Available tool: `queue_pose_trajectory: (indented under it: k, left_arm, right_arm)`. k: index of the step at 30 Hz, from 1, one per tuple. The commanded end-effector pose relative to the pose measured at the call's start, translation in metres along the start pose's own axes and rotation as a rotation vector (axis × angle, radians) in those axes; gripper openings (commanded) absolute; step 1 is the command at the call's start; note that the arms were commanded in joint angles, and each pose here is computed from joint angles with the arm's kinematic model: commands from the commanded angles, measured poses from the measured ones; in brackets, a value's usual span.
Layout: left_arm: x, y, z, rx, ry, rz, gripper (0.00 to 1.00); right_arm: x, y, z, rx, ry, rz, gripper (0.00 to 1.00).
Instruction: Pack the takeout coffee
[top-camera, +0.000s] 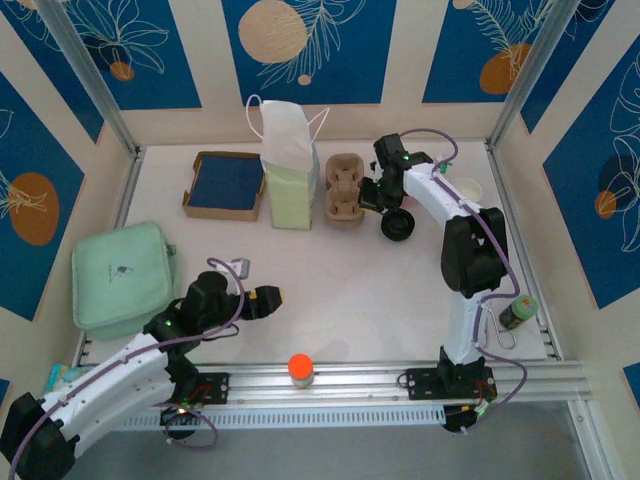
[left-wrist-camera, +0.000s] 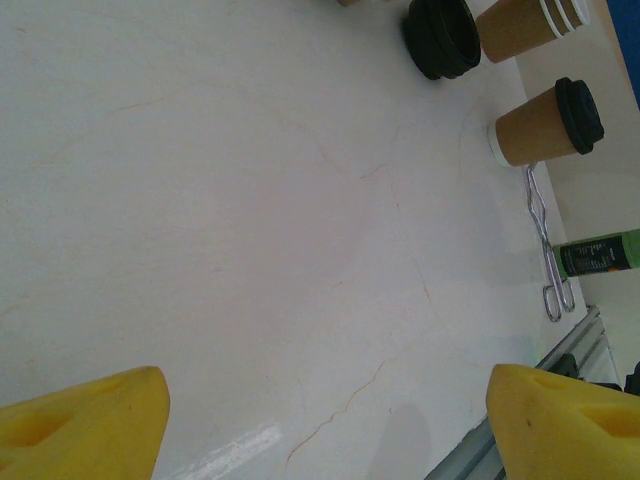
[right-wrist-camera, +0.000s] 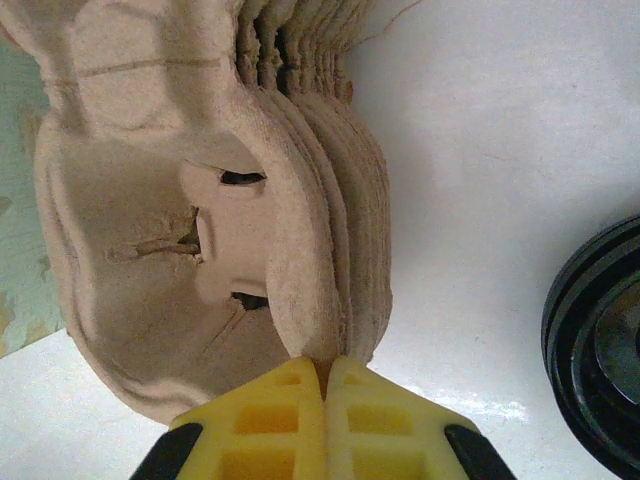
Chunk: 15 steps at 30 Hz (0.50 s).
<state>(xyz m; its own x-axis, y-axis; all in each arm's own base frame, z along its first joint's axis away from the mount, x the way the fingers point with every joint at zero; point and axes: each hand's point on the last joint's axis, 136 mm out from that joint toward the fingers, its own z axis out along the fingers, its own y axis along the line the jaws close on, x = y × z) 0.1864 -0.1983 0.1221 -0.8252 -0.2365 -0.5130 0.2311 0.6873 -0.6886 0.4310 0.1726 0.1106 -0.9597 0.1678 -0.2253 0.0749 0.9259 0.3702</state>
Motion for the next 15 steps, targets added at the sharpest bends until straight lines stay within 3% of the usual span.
queue_pose_trajectory:
  k: [1,15]
  left_arm:
    - [-0.003,0.006,-0.002,-0.018,-0.018,-0.011,0.83]
    - [-0.005,0.002,-0.002,-0.008,-0.024,-0.011,0.83]
  right_arm:
    - [0.006,0.003,-0.013,-0.054,0.001,0.027,0.02]
    - [0.005,0.0,-0.024,-0.114,0.012,0.066,0.04]
